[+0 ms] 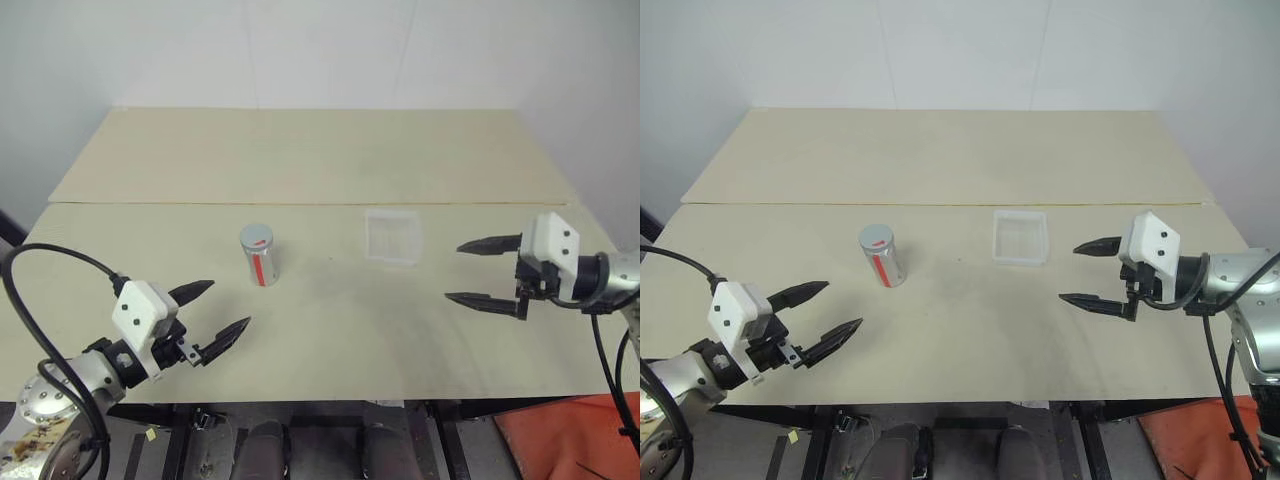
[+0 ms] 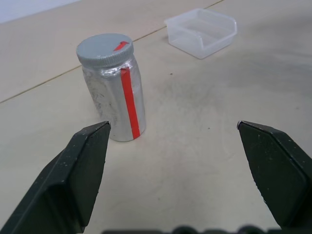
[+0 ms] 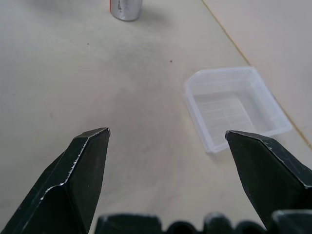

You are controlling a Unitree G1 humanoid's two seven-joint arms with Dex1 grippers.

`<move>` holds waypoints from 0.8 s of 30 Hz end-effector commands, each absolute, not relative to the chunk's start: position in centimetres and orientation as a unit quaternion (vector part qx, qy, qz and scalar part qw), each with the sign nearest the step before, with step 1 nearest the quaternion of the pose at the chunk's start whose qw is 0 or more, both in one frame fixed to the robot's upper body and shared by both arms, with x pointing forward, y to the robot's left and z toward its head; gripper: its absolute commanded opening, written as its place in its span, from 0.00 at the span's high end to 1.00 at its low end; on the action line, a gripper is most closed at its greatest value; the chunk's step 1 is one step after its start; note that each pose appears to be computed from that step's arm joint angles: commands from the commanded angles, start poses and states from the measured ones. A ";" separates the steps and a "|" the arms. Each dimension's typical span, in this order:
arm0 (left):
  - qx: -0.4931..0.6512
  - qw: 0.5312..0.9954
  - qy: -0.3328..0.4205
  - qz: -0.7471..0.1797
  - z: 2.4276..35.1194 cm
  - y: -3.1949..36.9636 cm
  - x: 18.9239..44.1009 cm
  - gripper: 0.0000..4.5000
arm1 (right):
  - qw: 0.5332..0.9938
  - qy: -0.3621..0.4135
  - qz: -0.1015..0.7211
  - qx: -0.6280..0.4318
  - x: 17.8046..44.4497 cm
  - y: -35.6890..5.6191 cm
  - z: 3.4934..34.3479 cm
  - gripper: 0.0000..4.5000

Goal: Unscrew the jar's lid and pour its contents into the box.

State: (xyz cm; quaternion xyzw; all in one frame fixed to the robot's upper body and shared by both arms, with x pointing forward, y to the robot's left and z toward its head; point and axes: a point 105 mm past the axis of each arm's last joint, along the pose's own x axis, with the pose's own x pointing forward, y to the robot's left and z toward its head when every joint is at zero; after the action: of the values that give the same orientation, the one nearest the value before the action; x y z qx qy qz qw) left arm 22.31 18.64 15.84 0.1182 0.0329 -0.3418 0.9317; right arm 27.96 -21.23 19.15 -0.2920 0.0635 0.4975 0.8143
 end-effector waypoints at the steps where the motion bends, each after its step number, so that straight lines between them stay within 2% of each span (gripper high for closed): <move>1: 0.117 0.933 0.028 -0.340 16.1 18.7 22.6 0.00 | 0.819 0.030 0.483 -0.309 27.6 -21.2 20.8 0.02; 13: 0.130 0.927 0.033 -0.349 16.1 19.0 23.0 0.00 | 0.823 0.033 0.478 -0.305 27.0 -21.0 20.6 0.02; 18: 0.100 0.952 -0.008 -0.289 15.8 19.3 23.9 0.00 | 0.824 0.029 0.484 -0.294 27.0 -20.4 20.2 0.02; 24: 0.083 0.973 -0.059 -0.206 13.8 18.2 25.0 0.00 | 0.828 0.026 0.481 -0.288 27.0 -20.2 19.9 0.02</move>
State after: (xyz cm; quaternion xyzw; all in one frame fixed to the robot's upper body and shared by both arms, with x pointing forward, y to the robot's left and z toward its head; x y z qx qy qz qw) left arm 24.80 18.54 12.97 0.0736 -0.0254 -0.2239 0.9715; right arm 27.22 -20.44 18.96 -0.2834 0.0452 0.4836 0.8269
